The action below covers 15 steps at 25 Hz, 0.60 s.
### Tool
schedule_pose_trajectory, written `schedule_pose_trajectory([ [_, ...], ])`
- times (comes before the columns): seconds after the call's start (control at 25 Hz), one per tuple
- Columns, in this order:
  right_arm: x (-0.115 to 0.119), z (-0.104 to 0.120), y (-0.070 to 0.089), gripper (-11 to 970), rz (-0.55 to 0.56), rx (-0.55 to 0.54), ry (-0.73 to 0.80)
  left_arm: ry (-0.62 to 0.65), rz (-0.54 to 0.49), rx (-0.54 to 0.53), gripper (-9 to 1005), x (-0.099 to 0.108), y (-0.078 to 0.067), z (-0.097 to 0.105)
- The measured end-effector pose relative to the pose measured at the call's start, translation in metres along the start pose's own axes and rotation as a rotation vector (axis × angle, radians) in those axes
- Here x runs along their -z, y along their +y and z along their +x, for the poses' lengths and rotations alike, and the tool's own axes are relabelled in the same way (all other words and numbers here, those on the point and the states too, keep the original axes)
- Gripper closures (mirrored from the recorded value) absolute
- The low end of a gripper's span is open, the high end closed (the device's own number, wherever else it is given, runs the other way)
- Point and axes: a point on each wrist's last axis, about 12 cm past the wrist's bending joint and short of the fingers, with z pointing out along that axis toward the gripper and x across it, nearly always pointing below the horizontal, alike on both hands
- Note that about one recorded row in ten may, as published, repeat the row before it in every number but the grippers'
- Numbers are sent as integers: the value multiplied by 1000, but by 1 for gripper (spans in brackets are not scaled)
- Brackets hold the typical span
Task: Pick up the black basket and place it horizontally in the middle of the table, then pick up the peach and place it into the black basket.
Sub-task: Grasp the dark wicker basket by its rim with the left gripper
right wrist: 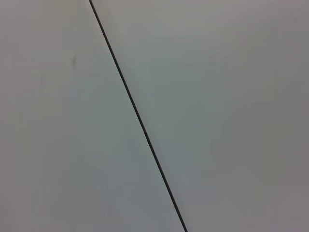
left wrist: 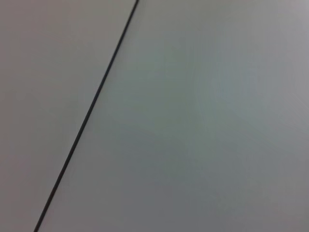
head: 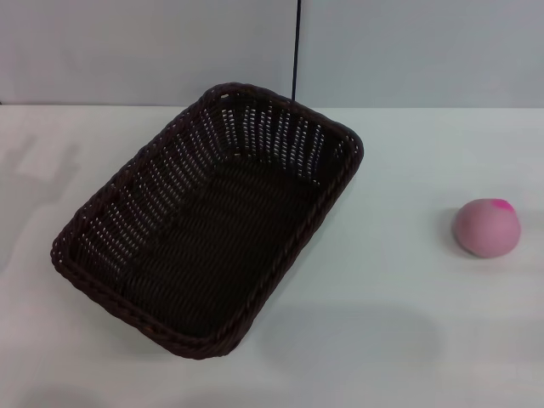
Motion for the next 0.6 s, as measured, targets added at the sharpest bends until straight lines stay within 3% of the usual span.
schedule_pose_trajectory([
  [0.36,0,0,0,299,1,6,1,121,116,86,221,-18,10,-15],
  [0.52,0,1,0,299,1,5,2,260,208,168,222,-33,16,-30],
  [0.6,-1,1,0,299,6,5,8,396,280,225,223,-48,18,-46],
])
